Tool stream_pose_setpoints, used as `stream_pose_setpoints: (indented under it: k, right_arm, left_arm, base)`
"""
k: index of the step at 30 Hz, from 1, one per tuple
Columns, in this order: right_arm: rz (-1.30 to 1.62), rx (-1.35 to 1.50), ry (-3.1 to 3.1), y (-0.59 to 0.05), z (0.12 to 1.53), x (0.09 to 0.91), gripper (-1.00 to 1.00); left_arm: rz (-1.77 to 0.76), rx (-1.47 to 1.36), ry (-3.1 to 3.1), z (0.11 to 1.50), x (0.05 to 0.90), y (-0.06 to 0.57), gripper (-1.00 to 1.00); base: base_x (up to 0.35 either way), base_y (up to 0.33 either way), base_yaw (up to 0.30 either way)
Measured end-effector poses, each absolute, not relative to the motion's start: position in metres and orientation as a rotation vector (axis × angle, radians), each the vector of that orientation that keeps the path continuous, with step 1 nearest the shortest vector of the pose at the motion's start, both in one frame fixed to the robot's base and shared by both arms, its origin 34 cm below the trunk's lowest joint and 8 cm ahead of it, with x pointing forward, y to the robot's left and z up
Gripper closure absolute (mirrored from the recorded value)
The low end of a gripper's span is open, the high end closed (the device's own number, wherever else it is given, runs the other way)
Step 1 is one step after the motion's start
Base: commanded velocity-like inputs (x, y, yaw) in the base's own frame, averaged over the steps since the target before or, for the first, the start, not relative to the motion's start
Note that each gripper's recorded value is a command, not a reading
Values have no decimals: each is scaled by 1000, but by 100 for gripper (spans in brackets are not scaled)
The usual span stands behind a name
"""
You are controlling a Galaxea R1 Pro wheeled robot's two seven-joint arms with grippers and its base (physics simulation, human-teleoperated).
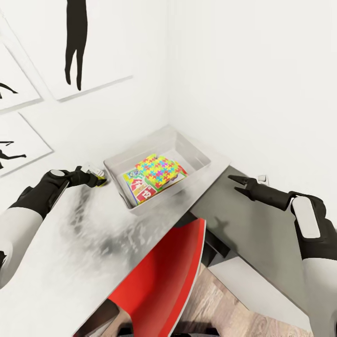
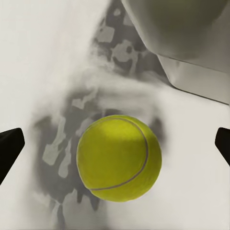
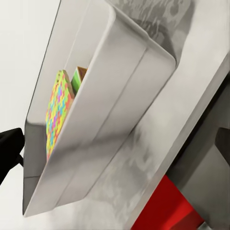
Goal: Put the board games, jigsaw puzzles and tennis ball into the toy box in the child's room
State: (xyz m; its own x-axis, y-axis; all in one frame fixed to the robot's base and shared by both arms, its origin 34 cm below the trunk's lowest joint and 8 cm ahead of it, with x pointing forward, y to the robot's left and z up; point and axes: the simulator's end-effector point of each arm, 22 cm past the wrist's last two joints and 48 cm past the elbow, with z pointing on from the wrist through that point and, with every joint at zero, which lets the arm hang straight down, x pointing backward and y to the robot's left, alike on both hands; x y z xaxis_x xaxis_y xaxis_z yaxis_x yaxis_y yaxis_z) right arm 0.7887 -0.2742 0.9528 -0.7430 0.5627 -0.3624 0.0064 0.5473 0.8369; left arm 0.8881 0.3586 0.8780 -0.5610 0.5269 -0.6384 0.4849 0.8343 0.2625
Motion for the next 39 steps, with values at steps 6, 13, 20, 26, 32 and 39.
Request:
stream_pose_setpoints:
  k: [6,13,20,26,32,39]
  right_arm:
    - [1169,460,2170,-274,949,788,-100]
    - [1169,460,2171,-274,948,788,-100]
    - [1169,466,2178,-274,943,788,-100]
    - [1170,472,2185,-274,937,787,-100]
    - [1170,478,2193,-274,931,787,-100]
    - [1169,485,2202,-274,923,786,-100]
  left_arm:
    - [70,731,2270,874,888,359,-100]
    - [70,729,2270,873,888,360,-100]
    - [67,729,2277,868,887,360,-100]
    - [64,731,2285,861,886,360,-100]
    - [62,733,2294,854,885,360,-100]
    - [60,734,2306,845,883,361,-100]
  base:
    - [0,0,0]
    - [0,0,0]
    - [0,0,0]
    - [0,0,0]
    - [0,0,0]
    - [0,0,0]
